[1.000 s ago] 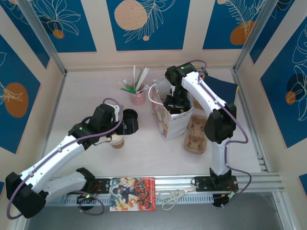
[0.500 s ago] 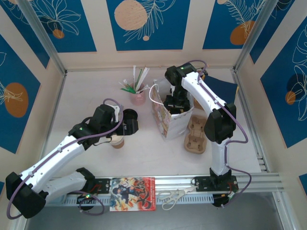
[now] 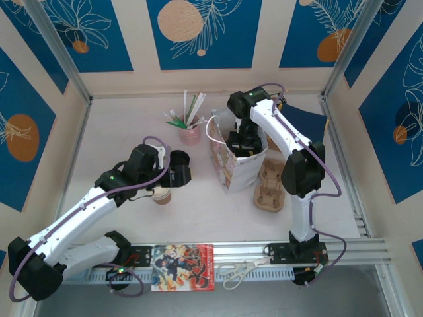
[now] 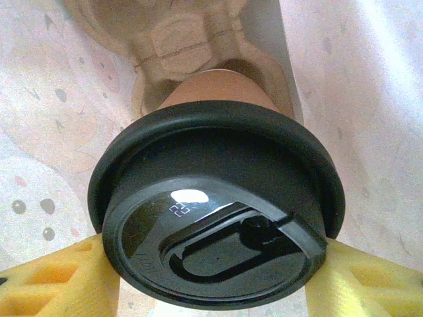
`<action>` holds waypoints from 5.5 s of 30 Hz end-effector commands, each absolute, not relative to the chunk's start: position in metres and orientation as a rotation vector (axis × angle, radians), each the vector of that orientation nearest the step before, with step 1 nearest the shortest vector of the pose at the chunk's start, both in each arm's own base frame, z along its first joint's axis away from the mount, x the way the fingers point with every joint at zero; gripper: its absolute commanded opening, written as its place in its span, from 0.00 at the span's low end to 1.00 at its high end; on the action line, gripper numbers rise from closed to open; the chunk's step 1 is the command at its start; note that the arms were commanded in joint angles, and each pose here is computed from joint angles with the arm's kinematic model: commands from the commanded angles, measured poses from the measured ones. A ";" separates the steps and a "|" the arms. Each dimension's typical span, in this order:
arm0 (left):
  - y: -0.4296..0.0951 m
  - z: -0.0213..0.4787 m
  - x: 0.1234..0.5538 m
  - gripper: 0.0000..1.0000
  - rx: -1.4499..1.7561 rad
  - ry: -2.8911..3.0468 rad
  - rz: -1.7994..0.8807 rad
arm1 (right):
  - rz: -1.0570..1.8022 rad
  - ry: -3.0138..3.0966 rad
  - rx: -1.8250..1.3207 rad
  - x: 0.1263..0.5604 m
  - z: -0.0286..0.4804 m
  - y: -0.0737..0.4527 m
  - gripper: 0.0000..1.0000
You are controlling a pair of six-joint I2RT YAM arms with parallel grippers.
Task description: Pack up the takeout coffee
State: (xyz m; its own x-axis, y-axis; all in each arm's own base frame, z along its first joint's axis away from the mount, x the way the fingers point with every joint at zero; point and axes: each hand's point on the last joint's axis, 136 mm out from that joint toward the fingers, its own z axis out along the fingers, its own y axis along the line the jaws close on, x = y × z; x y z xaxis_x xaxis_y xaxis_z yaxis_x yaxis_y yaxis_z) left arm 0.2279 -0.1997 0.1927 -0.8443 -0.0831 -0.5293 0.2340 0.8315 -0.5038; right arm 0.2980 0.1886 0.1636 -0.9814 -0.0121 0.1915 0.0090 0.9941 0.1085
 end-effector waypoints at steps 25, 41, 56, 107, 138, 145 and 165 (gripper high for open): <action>-0.203 0.194 0.228 1.00 0.110 2.469 -0.806 | -0.156 -2.914 0.000 0.298 0.156 0.187 0.64; -0.203 0.193 0.227 1.00 0.113 2.473 -0.808 | -0.146 -2.905 0.002 0.302 0.143 0.186 0.64; -0.204 0.193 0.228 1.00 0.111 2.474 -0.809 | -0.157 -2.903 0.004 0.304 0.141 0.189 0.64; -0.208 0.191 0.231 1.00 0.113 2.479 -0.821 | -0.170 -2.930 0.004 0.303 0.163 0.193 0.64; -0.209 0.186 0.230 1.00 0.098 2.492 -0.837 | -0.169 -2.979 -0.009 0.294 0.191 0.194 0.64; -0.210 0.187 0.231 1.00 0.099 2.489 -0.841 | -0.168 -2.986 -0.001 0.294 0.195 0.195 0.64; -0.211 0.186 0.230 1.00 0.111 2.492 -0.841 | -0.167 -2.994 0.000 0.293 0.199 0.197 0.64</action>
